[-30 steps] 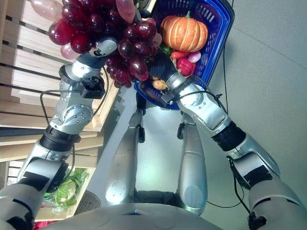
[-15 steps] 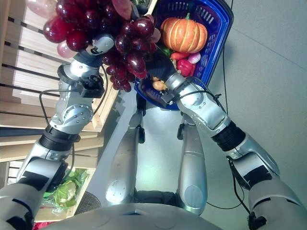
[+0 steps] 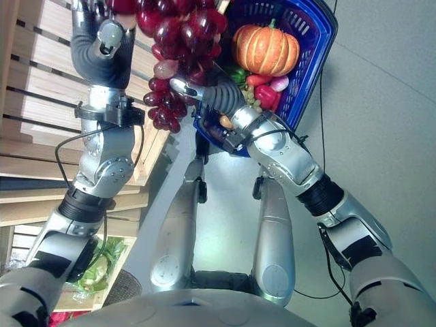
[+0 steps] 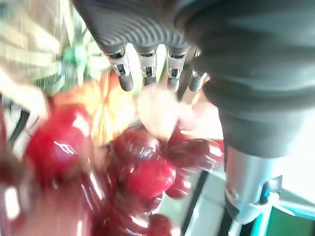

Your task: Pick up fruits and vegetables into the basket

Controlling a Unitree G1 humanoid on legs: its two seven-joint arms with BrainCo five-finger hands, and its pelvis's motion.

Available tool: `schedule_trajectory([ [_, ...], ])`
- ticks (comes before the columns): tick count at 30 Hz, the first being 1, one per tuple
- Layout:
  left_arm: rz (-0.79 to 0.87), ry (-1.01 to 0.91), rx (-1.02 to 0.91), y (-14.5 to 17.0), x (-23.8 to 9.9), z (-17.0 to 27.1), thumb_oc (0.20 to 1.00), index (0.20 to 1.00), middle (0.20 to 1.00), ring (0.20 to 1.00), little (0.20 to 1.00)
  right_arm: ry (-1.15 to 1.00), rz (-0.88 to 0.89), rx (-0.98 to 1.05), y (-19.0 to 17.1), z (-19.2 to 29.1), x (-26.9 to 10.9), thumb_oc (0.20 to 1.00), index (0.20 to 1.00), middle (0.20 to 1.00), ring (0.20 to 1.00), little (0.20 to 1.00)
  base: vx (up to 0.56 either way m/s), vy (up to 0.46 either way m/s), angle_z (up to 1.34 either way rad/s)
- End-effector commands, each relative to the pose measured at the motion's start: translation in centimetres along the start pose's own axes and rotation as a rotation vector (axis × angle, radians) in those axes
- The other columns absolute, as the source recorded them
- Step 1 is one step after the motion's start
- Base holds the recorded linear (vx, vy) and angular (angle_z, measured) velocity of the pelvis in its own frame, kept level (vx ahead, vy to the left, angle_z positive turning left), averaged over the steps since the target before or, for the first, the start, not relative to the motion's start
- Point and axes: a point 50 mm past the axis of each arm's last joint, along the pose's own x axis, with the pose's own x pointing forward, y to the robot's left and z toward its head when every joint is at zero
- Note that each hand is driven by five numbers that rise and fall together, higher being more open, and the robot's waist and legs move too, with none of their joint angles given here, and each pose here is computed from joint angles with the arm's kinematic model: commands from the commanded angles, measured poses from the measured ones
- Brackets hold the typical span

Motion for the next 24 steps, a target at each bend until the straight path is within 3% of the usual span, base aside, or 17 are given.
schedule_trajectory([
  [1, 0.001, -0.137, 0.024, -0.8, 0.4, 2.5, 1.000, 1.000, 1.000, 1.000, 1.000, -0.207, 0.141, 0.080, 3.1, 3.7, 0.9, 0.200, 0.200, 0.200, 0.200, 0.200, 0.00, 0.000, 0.00],
  [15, 0.110, -0.088, 0.080, 0.0, 0.5, 1.5, 1.000, 1.000, 1.000, 1.000, 1.000, -0.215, 0.129, 0.089, 3.4, 3.5, 1.2, 0.200, 0.200, 0.200, 0.200, 0.200, 0.00, 0.000, 0.00],
  [24, 0.279, -0.010, 0.227, 2.9, -0.2, -0.4, 1.000, 1.000, 1.000, 1.000, 1.000, -0.271, -0.073, 0.100, 0.7, 3.0, 0.7, 0.200, 0.200, 0.200, 0.200, 0.200, 0.00, 0.000, 0.00],
])
